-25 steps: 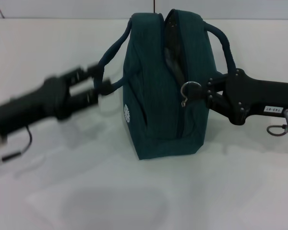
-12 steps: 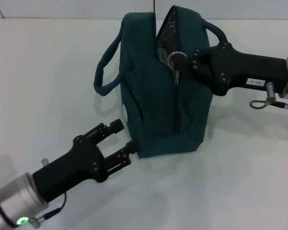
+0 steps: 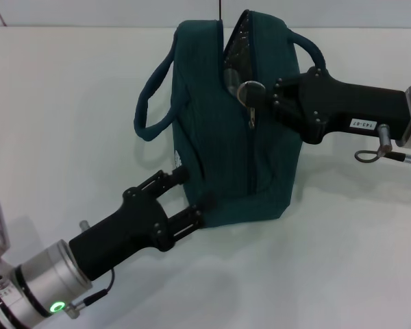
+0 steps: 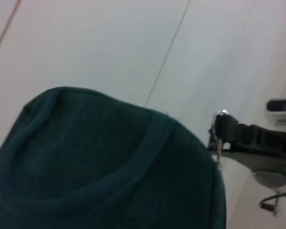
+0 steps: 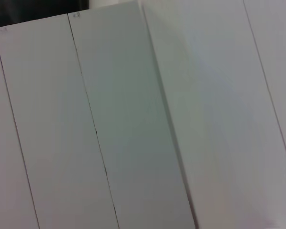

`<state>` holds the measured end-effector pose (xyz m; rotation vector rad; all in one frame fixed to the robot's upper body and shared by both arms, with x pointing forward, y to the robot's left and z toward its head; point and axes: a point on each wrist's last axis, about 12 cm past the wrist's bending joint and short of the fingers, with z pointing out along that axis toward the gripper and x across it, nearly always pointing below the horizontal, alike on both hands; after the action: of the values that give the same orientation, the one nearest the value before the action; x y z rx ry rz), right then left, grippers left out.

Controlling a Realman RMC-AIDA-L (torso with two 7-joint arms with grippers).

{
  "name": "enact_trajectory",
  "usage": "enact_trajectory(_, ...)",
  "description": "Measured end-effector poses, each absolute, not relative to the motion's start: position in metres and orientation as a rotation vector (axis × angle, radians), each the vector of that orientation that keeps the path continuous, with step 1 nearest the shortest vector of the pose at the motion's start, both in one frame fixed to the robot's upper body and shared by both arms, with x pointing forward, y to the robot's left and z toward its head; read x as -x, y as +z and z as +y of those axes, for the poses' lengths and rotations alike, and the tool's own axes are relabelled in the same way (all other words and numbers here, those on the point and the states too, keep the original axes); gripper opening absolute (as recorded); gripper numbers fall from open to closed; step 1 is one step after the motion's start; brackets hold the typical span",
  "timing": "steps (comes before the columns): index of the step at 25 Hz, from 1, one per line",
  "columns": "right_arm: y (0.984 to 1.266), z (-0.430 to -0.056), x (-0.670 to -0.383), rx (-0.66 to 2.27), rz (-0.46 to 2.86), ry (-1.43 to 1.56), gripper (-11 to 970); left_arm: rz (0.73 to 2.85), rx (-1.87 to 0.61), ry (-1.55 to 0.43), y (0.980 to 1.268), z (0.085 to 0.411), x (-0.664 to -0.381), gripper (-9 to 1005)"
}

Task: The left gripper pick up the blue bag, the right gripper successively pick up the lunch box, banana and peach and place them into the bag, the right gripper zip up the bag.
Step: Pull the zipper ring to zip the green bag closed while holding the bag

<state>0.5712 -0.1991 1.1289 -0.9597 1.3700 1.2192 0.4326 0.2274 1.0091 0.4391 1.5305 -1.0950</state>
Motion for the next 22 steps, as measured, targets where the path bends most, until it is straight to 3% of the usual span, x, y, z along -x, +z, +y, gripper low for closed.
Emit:
enact_trajectory(13, 1.126, -0.196, -0.568, 0.971, 1.366, 1.235, 3, 1.469, -0.4, -1.065, 1.015, 0.203, -0.44, 740)
enact_trajectory(22, 1.125, -0.198, -0.564, 0.963, 1.361, 1.246, 3, 1.476, -0.374, -1.066, 1.016, 0.199, -0.445, 670)
